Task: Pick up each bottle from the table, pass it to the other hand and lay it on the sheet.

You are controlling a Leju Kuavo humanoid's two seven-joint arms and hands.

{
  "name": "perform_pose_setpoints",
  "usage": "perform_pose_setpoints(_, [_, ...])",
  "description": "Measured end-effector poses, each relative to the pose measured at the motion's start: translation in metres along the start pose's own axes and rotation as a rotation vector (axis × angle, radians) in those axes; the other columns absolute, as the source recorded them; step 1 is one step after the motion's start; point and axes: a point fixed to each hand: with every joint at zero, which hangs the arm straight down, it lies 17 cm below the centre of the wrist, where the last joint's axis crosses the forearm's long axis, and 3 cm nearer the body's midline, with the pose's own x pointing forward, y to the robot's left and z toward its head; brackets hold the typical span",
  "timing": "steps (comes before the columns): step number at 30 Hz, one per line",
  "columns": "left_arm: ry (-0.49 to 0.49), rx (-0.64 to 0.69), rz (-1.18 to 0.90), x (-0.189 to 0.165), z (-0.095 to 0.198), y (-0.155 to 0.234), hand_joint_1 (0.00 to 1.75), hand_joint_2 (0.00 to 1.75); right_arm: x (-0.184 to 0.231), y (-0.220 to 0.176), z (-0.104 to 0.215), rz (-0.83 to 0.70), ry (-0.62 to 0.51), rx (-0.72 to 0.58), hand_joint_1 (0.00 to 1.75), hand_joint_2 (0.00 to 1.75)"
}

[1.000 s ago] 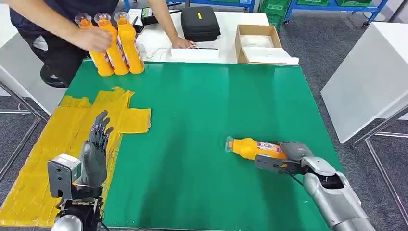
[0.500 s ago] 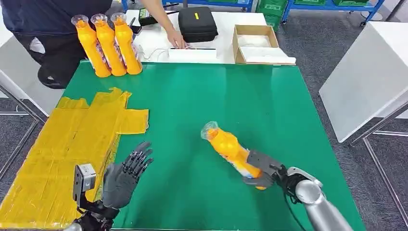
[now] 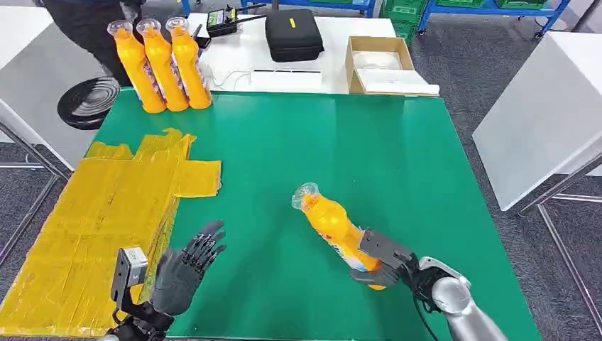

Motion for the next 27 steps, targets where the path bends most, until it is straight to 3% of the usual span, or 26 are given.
perform_pose_setpoints(2, [0.000,0.015,0.008,-0.002,0.004,0.000,0.00,0.00,0.020,-0.001,0.000,0.001,-0.048,-0.073,1.75,1.75])
perform_pose_setpoints(3, [-0.006,0.019,0.012,-0.002,0.006,-0.001,0.00,1.75,0.031,0.000,0.003,-0.007,-0.075,-0.097,1.75,1.75])
perform_pose_setpoints(9, [-0.070,0.005,-0.050,0.013,0.008,-0.023,0.00,1.75,0.121,0.006,0.020,-0.030,-0.274,-0.178,1.75,1.75])
perform_pose_setpoints(16, [-0.160,-0.023,-0.209,0.038,-0.003,-0.049,0.00,1.75,0.176,0.046,0.028,-0.016,-0.418,-0.087,1.75,1.75])
perform_pose_setpoints(27, [-0.184,-0.057,-0.196,0.045,-0.005,-0.066,0.00,1.75,0.207,0.065,0.031,0.006,-0.486,-0.033,1.75,1.75])
